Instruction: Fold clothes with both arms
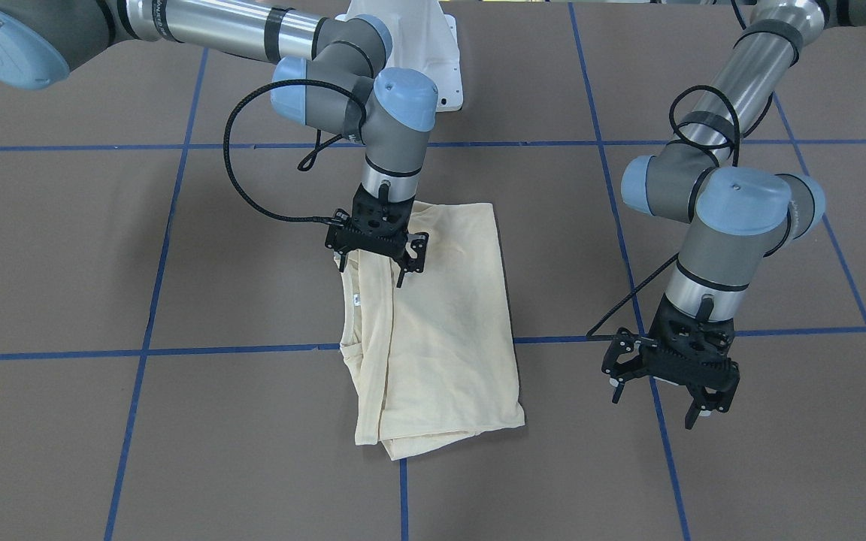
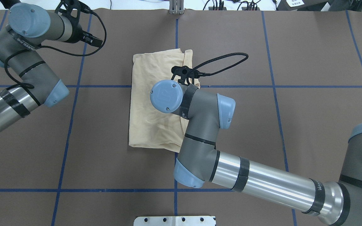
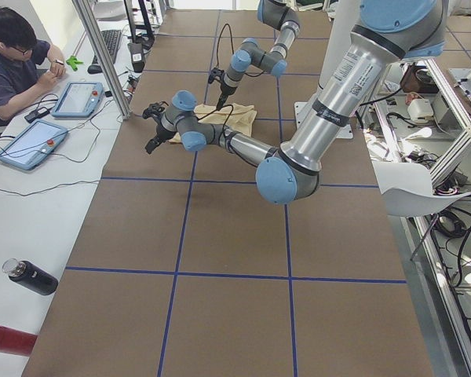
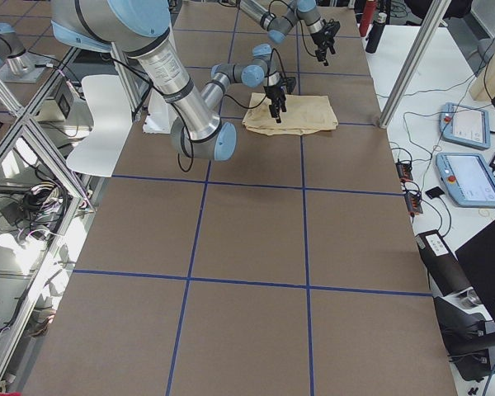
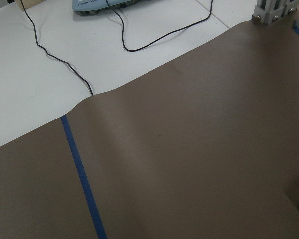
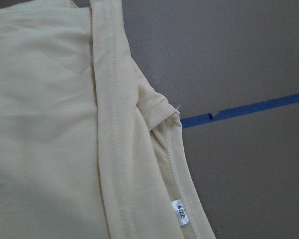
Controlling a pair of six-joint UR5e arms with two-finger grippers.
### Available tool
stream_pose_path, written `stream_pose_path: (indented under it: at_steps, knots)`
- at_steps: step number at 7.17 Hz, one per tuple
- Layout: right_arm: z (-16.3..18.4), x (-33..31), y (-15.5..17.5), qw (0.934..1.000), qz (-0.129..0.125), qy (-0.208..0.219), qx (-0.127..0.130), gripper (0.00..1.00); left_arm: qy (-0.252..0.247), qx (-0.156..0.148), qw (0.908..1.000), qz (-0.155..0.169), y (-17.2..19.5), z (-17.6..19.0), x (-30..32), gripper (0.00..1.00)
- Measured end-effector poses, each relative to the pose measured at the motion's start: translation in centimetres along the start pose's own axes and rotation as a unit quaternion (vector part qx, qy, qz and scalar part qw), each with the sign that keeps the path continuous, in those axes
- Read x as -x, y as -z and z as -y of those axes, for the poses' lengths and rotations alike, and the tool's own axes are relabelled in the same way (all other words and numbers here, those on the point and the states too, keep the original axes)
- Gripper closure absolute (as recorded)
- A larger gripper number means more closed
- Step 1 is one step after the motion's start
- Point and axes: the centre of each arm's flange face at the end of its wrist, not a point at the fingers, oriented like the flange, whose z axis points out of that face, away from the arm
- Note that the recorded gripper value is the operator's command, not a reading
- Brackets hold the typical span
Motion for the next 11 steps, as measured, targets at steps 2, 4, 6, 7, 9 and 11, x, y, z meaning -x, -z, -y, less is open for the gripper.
stream_pose_path:
  at_steps: [2, 4, 6, 7, 9, 11]
  knots:
    - [-0.9, 1.0, -1.3, 0.9992, -0.033, 0.023, 0.010, 0.00, 0.000, 0.000, 1.0000, 0.000, 0.0, 0.0, 0.0, 0.00]
    - [-1.7, 2.6, -2.0, 0.9979, -0.048, 0.039, 0.016, 0.00, 0.000, 0.000, 1.0000, 0.000, 0.0, 0.0, -0.1, 0.00]
    - [-1.9, 2.5, -2.3, 0.9932, -0.065, 0.094, 0.024, 0.00, 0.000, 0.001, 1.0000, 0.000, 0.0, -0.1, -0.1, 0.00]
    - [-1.8, 2.3, -2.3, 0.9892, -0.073, 0.124, 0.028, 0.00, 0.000, 0.001, 1.0000, 0.000, -0.1, -0.1, -0.1, 0.00]
    - [-1.5, 1.7, -2.1, 0.9820, -0.087, 0.164, 0.035, 0.00, 0.000, 0.001, 1.0000, -0.001, -0.1, -0.1, -0.1, 0.00]
    - [-0.1, -0.8, -2.6, 0.9750, -0.104, 0.193, 0.039, 0.00, 0.000, 0.001, 1.0000, -0.001, -0.1, -0.1, -0.2, 0.00]
